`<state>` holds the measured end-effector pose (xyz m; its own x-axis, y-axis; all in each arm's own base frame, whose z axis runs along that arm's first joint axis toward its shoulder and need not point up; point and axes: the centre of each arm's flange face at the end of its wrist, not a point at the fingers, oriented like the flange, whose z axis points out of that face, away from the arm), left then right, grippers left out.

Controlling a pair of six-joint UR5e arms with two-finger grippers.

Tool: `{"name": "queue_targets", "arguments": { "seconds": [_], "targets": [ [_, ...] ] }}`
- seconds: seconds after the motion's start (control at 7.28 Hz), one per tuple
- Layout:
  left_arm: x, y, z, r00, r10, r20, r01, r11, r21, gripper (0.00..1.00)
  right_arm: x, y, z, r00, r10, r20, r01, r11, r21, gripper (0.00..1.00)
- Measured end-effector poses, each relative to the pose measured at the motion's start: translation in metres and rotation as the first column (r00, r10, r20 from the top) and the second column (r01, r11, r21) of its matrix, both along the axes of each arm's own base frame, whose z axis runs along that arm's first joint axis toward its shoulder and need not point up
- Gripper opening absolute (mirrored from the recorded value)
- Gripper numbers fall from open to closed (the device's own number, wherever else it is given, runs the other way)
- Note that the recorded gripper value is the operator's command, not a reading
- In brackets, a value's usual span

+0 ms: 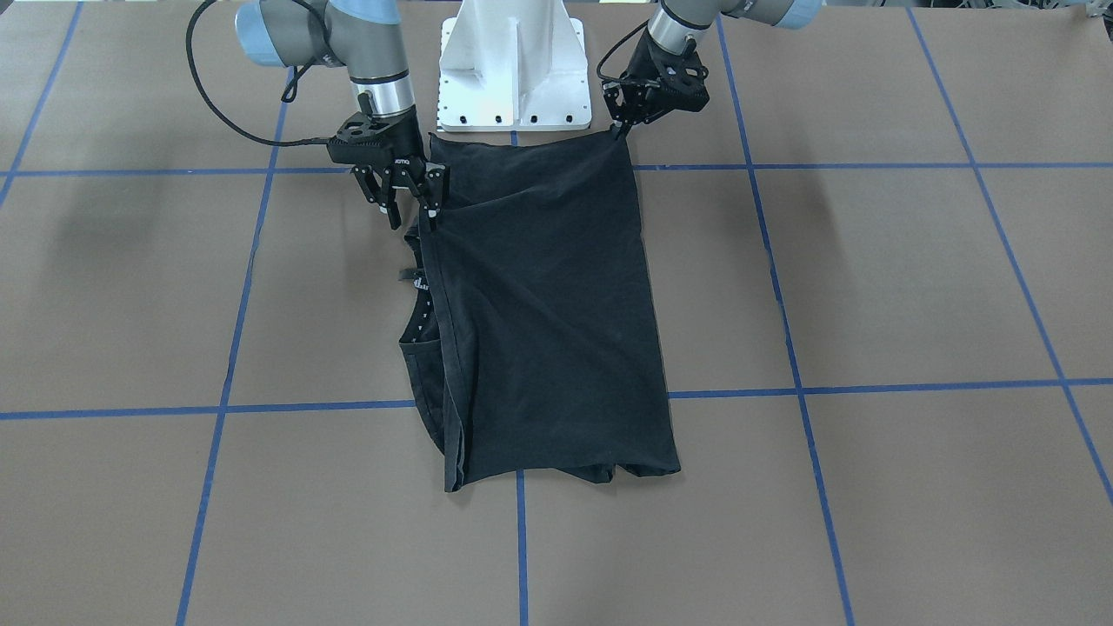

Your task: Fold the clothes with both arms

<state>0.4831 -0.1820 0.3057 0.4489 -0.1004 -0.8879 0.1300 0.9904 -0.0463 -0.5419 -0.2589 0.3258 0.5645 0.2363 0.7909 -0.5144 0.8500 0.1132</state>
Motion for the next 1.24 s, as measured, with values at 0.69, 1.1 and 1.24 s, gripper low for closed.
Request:
{"name": "queue_targets", "arguments": {
  "seconds": [0.69,1.1,1.24],
  "targets": [
    [-0.0002,0.0009,-0.0008,1.0,0.0,-0.002,0.0,1.0,-0.001,0.0,-0.009,0.0066,-0.005,1.0,-0.006,-0.001,0.006,1.0,0.009,0.22],
    [-0.0002,0.0009,-0.0018,1.0,0.0,-0.004,0.0,1.0,-0.001,0.0,-0.0102,0.0081,-0.0044,1.0,-0.008,-0.009,0.008,1.0,0.014,0.24],
    [-0.0001,0.0009,-0.0021,1.0,0.0,-0.005,0.0,1.0,-0.001,0.0,-0.01,0.0089,-0.0056,1.0,-0.009,-0.007,0.009,1.0,0.015,0.23]
  ]
}}
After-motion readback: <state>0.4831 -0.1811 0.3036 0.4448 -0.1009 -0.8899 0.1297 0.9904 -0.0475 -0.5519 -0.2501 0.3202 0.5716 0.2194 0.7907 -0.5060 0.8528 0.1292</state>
